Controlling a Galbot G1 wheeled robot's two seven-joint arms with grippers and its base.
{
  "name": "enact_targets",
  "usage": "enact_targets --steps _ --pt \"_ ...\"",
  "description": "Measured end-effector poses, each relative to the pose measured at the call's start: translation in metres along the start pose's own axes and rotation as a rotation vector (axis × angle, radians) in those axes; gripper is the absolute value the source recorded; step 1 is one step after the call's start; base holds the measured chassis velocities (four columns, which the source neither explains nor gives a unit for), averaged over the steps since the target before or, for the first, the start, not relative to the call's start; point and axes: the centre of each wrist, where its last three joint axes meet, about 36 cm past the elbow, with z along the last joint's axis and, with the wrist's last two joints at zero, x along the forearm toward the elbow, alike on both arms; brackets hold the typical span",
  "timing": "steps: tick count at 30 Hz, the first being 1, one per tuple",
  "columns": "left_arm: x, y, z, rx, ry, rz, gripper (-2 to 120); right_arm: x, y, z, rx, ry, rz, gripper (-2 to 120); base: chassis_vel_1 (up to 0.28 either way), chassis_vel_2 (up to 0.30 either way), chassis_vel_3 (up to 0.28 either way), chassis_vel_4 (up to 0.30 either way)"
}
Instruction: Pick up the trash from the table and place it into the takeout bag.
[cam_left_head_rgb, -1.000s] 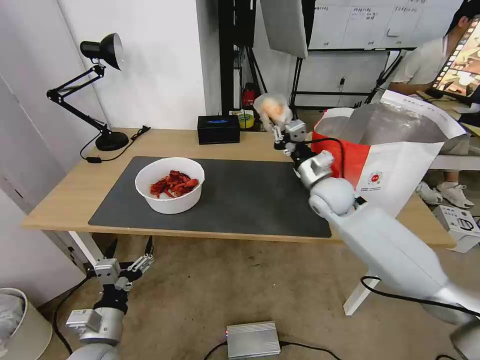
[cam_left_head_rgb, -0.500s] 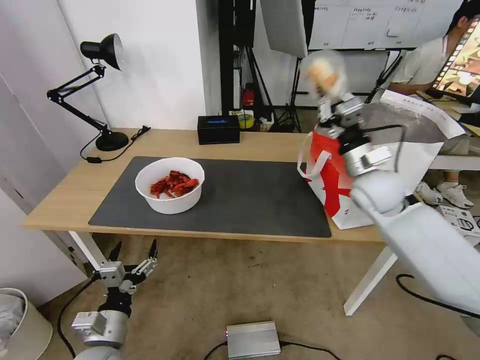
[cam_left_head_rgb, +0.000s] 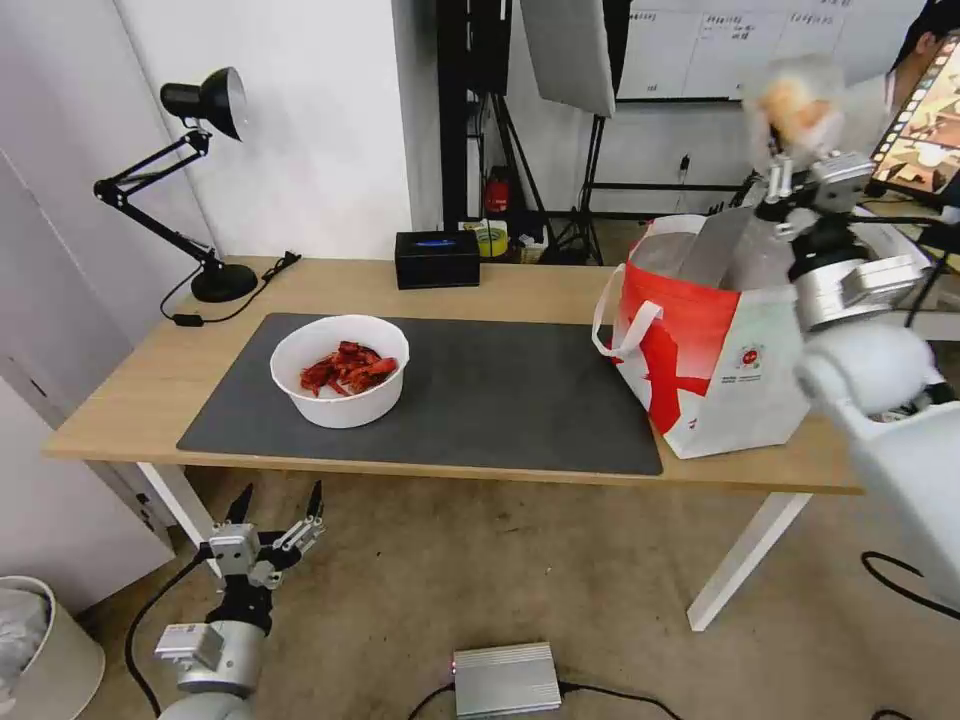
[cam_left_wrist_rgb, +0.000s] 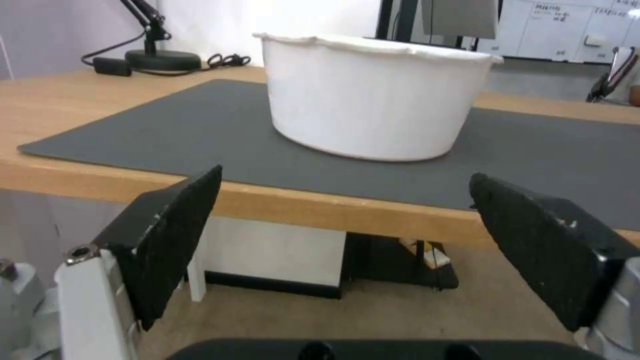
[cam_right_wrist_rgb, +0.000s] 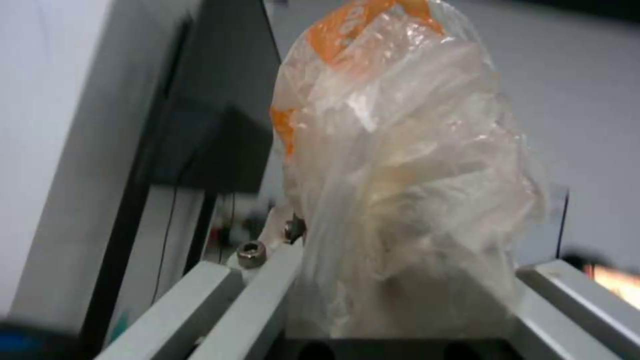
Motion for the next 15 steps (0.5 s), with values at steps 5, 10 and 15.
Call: enact_targets --steps 5,10,15 --pt "-0.003 0.0 0.002 0.0 0.0 0.006 100 0.002 -0.016 -0.04 -0.093 0.215 0.009 6 0.0 0.0 0.0 0.0" --pt "-0.006 -0.001 0.003 0.003 -0.001 0.018 100 -0.009 -0.033 -0.068 -0.134 0.383 -0.003 6 0.0 0.0 0.0 0.0" --pt "-0.007 0.001 0.004 0.0 0.003 0.027 100 -0.025 -0.041 -0.079 -0.164 0.531 0.031 6 0.0 0.0 0.0 0.0"
